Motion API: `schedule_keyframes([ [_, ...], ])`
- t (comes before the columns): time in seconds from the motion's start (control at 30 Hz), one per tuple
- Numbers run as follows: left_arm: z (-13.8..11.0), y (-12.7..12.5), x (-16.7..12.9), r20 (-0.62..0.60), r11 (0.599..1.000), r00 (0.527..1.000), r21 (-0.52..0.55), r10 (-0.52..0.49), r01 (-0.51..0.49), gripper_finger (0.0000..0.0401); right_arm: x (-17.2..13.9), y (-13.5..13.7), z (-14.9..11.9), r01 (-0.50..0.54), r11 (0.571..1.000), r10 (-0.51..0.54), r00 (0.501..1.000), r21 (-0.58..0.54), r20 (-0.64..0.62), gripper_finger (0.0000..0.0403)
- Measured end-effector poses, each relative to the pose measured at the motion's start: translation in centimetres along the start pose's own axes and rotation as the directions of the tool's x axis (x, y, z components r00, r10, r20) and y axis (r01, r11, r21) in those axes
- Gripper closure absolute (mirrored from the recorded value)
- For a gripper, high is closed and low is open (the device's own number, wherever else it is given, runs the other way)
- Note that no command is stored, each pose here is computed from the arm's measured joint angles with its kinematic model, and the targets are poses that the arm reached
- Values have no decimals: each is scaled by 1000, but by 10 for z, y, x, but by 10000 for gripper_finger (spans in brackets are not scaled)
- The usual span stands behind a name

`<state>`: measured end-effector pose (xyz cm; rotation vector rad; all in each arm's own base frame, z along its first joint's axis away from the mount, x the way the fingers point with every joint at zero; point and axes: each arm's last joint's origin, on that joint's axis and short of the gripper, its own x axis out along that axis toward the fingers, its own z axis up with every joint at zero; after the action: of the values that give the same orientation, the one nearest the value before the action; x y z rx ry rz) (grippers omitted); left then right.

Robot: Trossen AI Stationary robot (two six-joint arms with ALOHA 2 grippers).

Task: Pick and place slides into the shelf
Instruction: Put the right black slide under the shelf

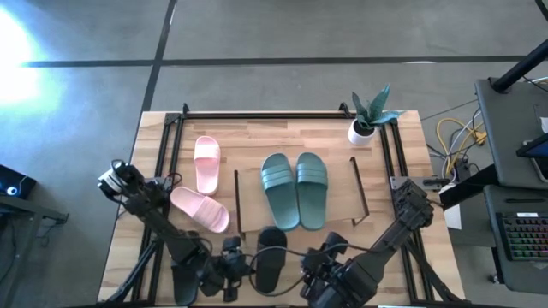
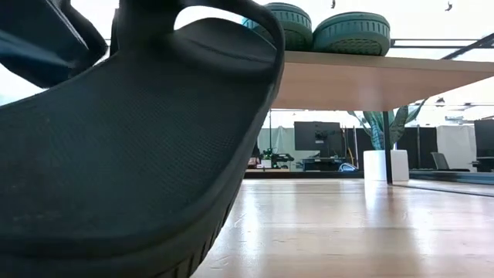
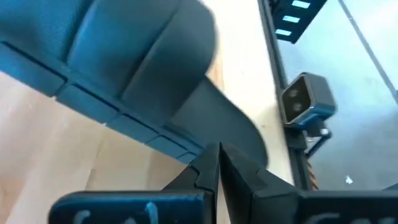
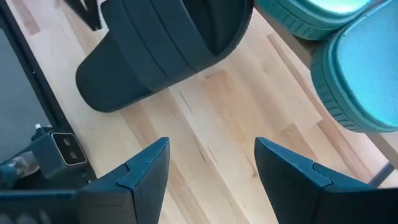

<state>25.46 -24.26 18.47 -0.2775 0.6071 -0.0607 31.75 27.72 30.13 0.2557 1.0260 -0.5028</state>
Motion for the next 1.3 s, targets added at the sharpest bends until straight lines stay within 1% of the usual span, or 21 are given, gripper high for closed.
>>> schedule_keyframes([
  [0.1, 0, 1, -1, -4, 1000, 1000, 4, 7, -7, 401, -1, 0, -2, 9, 1000, -9, 1000, 1, 14, 177],
  [0.23, 0, 11, -9, -33, 992, 993, 61, 114, -112, 401, -2, 0, -2, 9, 1000, -9, 1000, -7, 15, 177],
  [0.33, 3, 27, -19, -60, 968, 971, 119, 230, -222, 401, -2, -1, -1, 13, 1000, -12, 1000, -26, 20, 177],
  [0.4, 8, 40, -26, -60, 954, 958, 128, 282, -273, 401, -2, -1, -1, 17, 1000, -16, 999, -26, 28, 177],
  [0.5, 19, 58, -36, -37, 942, 946, 103, 323, -318, 401, -1, -2, 0, 23, 999, -22, 999, -26, 36, 177],
  [0.6, 23, 77, -43, -29, 927, 931, 114, 364, -358, 401, -1, -2, 1, 27, 999, -26, 999, -23, 45, 177],
  [0.7, 28, 90, -51, -13, 920, 923, 93, 384, -381, 401, 0, -3, 3, 33, 999, -32, 998, -9, 52, 177],
  [0.83, 30, 94, -63, -11, 935, 937, 68, 349, -347, 401, 0, -4, 3, 41, 999, -42, 998, 18, 50, 177],
  [1.0, 30, 88, -72, -17, 960, 962, 59, 274, -273, 401, 0, -5, 3, 46, 996, -50, 998, 73, 47, 177],
  [1.07, 25, 84, -71, -58, 971, 971, 71, 231, -227, 401, 0, -7, 2, 61, 992, -66, 997, 107, 46, 177],
  [1.2, 12, 71, -62, -155, 992, 982, 80, 109, -98, 401, 0, -10, 2, 86, 977, -96, 995, 194, 41, 177],
  [1.3, 2, 59, -51, -162, 996, 986, 80, 45, -32, 401, -1, -9, -2, 78, 963, -85, 996, 257, 14, 177],
])
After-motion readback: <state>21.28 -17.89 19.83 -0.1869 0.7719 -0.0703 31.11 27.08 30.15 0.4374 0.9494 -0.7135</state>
